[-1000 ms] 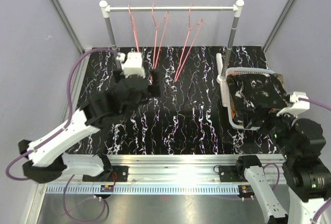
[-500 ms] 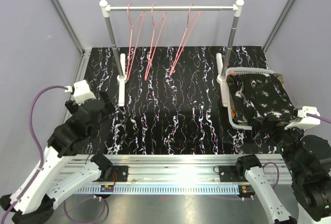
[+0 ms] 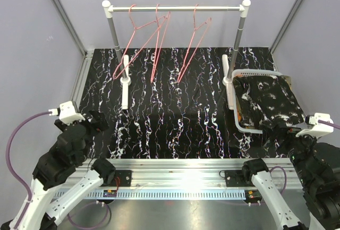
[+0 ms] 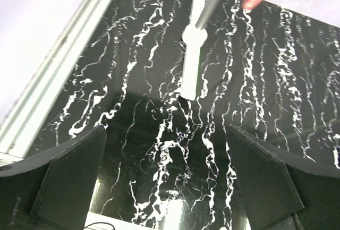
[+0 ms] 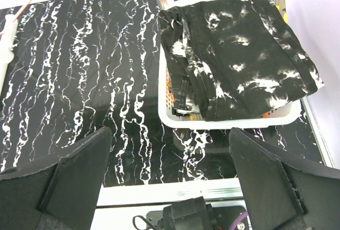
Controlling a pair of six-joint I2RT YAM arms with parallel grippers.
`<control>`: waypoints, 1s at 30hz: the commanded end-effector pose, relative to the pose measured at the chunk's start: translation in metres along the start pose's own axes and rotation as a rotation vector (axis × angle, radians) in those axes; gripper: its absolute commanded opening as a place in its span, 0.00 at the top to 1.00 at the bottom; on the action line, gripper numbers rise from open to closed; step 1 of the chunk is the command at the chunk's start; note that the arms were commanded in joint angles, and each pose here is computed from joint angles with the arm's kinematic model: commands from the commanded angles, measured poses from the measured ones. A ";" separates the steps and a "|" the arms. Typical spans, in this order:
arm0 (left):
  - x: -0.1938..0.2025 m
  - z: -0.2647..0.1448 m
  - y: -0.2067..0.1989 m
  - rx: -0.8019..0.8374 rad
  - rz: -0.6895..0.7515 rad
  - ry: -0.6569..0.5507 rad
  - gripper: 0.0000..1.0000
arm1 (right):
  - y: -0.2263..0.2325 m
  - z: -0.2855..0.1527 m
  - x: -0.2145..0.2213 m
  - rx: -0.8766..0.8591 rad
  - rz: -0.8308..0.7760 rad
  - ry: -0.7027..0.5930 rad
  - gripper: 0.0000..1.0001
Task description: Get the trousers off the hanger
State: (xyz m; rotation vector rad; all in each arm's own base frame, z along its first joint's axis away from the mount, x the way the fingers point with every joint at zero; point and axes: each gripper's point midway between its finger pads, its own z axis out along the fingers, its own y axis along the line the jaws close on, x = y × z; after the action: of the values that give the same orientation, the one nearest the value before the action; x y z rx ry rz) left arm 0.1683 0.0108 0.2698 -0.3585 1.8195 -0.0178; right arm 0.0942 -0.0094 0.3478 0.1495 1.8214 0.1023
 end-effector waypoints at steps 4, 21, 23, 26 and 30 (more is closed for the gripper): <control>0.000 -0.004 -0.010 0.086 -0.050 -0.024 0.01 | -0.006 0.003 -0.007 0.032 -0.012 -0.043 0.01; -0.005 -0.009 -0.009 0.126 -0.089 -0.072 0.01 | -0.005 0.022 -0.010 0.046 -0.019 -0.049 0.01; -0.006 -0.009 -0.006 0.111 -0.094 -0.078 0.01 | -0.004 0.023 -0.009 0.047 -0.018 -0.045 0.01; -0.006 -0.009 -0.007 0.116 -0.088 -0.078 0.01 | -0.004 0.023 -0.008 0.044 -0.018 -0.042 0.01; -0.005 -0.007 -0.009 0.117 -0.080 -0.073 0.01 | -0.004 0.023 -0.006 0.043 -0.020 -0.036 0.01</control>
State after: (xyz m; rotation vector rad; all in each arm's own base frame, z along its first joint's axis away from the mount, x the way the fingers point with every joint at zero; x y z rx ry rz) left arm 0.1599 0.0085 0.2725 -0.3640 1.7450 -0.1363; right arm 0.1116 -0.0122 0.3394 0.1629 1.8210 0.0617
